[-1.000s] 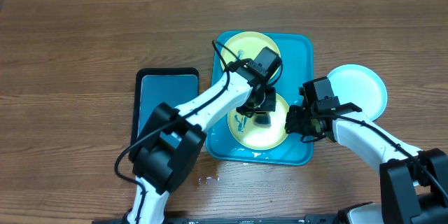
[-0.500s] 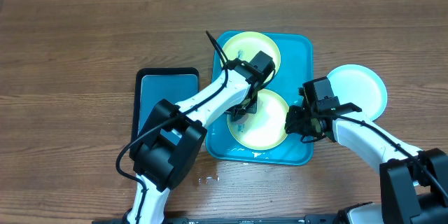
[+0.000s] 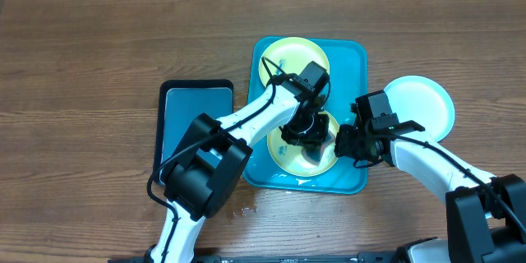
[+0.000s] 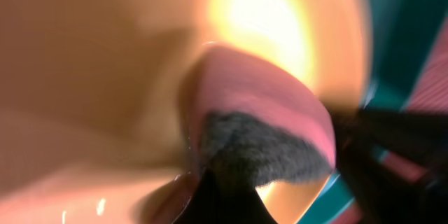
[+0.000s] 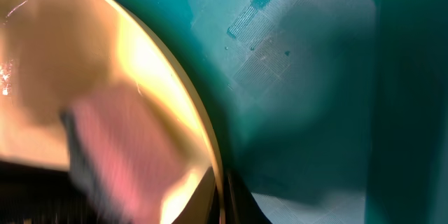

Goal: Clean dirty plates on tray and stack at the side

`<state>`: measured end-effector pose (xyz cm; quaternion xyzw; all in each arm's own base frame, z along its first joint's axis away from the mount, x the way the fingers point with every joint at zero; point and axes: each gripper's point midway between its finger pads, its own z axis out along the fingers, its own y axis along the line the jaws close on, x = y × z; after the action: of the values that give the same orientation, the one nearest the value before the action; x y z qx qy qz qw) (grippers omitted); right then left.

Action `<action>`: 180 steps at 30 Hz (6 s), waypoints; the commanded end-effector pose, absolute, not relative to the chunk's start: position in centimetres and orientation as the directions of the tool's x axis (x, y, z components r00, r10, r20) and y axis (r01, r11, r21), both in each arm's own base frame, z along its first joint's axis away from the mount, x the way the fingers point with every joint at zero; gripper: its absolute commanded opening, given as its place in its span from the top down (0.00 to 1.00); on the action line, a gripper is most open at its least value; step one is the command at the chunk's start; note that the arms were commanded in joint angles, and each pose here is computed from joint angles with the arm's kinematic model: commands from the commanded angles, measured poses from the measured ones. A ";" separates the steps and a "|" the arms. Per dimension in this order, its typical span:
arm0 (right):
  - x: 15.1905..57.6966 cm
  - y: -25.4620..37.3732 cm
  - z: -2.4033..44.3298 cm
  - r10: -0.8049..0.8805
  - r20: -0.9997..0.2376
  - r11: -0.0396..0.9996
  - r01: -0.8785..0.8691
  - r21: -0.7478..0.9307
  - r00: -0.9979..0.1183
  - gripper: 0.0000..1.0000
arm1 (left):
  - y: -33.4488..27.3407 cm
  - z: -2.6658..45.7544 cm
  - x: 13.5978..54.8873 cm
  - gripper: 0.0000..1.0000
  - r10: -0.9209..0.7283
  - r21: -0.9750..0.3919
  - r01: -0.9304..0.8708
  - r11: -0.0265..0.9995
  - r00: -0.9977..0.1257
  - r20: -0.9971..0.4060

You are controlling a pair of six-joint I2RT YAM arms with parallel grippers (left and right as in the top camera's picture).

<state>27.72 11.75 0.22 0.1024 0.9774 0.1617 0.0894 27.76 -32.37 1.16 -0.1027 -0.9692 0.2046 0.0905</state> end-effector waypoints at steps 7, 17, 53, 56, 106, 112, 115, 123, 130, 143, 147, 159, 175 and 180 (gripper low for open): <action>26.1 10.8 -1.3 0.233 -0.095 0.939 0.198 0.282 -0.968 0.96 | -18.8 0.5 31.4 0.96 0.027 0.293 0.035 0.956 -0.999 0.029; 26.1 10.8 -1.3 0.233 -0.095 0.939 0.198 0.281 -0.968 0.96 | -20.1 2.1 36.6 0.96 0.126 0.310 0.066 0.948 -0.976 -0.177; 25.8 10.7 -1.4 0.233 -0.083 0.940 0.202 0.275 -0.969 0.96 | -17.3 1.2 36.9 0.96 0.030 0.375 -0.019 0.927 -0.992 -0.125; 25.9 10.7 -1.3 0.233 -0.086 0.940 0.201 0.277 -0.969 0.96 | -15.9 1.9 36.8 0.96 0.050 0.458 -0.017 0.889 -0.990 -0.135; 28.4 10.9 7.1 0.163 -0.183 0.980 0.138 0.145 -0.969 0.96 | -1.6 18.2 32.0 0.20 -0.405 -0.054 -0.403 0.913 -0.890 -0.211; 33.5 19.0 17.7 -0.084 -0.546 0.984 -0.156 0.086 -0.833 0.96 | -0.8 32.5 28.7 0.00 -0.457 -0.275 -0.365 0.889 -0.735 -0.501; 34.7 24.7 20.8 -0.142 -0.703 0.946 -0.305 0.111 -0.697 0.96 | -1.2 36.4 25.6 0.00 -0.458 -0.346 -0.305 0.887 -0.665 -0.590; 35.4 32.3 21.8 -0.150 -0.835 0.920 -0.384 0.078 -0.530 0.96 | -1.2 40.7 20.0 0.00 -0.461 -0.410 -0.220 0.885 -0.536 -0.708; 34.7 33.7 21.2 -0.207 -0.866 0.941 -0.336 -0.048 -0.455 0.96 | -1.2 40.9 18.5 0.00 -0.461 -0.414 -0.214 0.885 -0.524 -0.716; 29.5 33.5 24.5 -0.386 -0.886 0.922 -0.141 -0.360 -0.258 0.96 | -1.2 40.6 18.5 0.00 -0.461 -0.411 -0.219 0.885 -0.533 -0.710; 28.5 33.1 25.6 -0.406 -0.888 0.914 -0.073 -0.400 -0.217 0.96 | -1.2 40.6 18.5 0.00 -0.461 -0.411 -0.219 0.885 -0.533 -0.710; 27.4 33.2 26.7 -0.428 -0.886 0.903 -0.035 -0.429 -0.178 0.96 | -1.2 40.6 18.5 0.00 -0.461 -0.411 -0.219 0.885 -0.533 -0.710; 27.6 33.8 27.6 -0.406 -0.901 0.913 -0.034 -0.406 -0.153 0.96 | -1.2 40.6 18.5 0.00 -0.461 -0.411 -0.219 0.885 -0.533 -0.710; 27.6 33.9 27.7 -0.399 -0.904 0.916 -0.034 -0.399 -0.151 0.96 | -1.2 40.6 18.5 0.00 -0.461 -0.411 -0.219 0.885 -0.533 -0.710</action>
<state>27.74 33.99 26.02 -0.1658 0.7487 -0.1544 0.6231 18.49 -0.99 40.35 0.2012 -0.8657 0.1315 -0.4390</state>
